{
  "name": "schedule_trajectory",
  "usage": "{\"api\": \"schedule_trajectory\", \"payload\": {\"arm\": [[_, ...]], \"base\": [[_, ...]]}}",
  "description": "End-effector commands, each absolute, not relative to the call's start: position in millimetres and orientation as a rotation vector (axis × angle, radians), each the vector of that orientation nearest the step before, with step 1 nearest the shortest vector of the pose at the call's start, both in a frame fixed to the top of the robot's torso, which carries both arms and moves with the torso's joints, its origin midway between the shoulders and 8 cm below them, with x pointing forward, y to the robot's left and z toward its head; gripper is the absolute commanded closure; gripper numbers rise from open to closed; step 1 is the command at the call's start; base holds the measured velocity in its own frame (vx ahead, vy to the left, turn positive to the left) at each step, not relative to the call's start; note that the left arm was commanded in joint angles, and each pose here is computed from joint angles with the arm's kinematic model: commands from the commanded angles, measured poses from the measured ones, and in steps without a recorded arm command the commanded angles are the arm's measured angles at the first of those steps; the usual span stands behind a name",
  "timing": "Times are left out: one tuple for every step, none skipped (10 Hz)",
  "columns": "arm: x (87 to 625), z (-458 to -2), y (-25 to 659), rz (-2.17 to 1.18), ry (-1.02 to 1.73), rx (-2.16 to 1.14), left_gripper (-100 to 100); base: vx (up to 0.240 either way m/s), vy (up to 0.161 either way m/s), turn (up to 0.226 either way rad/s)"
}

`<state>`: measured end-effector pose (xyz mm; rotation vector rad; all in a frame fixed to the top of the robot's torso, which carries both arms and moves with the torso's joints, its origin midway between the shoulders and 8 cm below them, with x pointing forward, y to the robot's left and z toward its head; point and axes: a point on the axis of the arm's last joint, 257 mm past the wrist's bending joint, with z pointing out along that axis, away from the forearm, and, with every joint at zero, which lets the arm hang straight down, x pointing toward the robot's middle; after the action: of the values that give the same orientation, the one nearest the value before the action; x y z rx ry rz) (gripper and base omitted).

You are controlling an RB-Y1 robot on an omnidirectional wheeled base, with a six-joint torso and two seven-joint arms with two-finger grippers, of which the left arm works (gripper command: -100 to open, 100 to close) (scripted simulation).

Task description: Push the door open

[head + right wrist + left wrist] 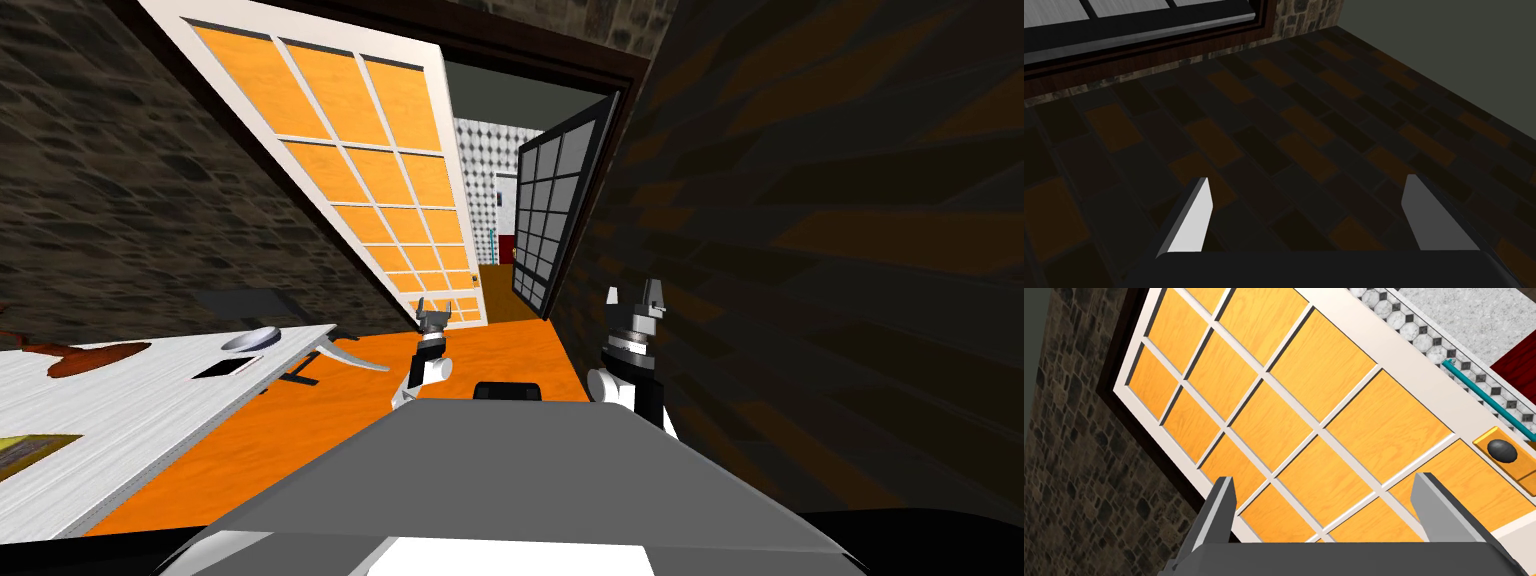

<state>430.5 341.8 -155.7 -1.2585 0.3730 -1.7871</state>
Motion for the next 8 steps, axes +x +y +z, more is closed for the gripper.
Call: {"api": "schedule_trajectory", "payload": {"arm": [[431, -167, 346, -1.808, 0.341, -1.296, -100], [432, -174, 348, -1.819, 0.323, -1.318, -100], [433, -181, 350, -1.829, 0.303, -1.341, -100], [434, -189, 351, -1.839, 0.283, -1.363, -100], [435, -196, 353, -1.849, 0.263, -1.386, -100], [436, -203, 354, -1.858, 0.241, -1.408, -100], [436, -210, 356, -1.866, 0.220, -1.429, -100], [437, -217, 358, -1.874, 0.198, -1.451, -100]], "base": [[0.089, 0.052, -0.129], [0.078, 0.051, -0.100], [0.094, 0.051, -0.126], [0.093, 0.048, -0.103], [0.077, 0.050, -0.131], [0.079, 0.057, -0.121], [0.089, 0.057, -0.125], [0.078, 0.050, -0.109]]}}
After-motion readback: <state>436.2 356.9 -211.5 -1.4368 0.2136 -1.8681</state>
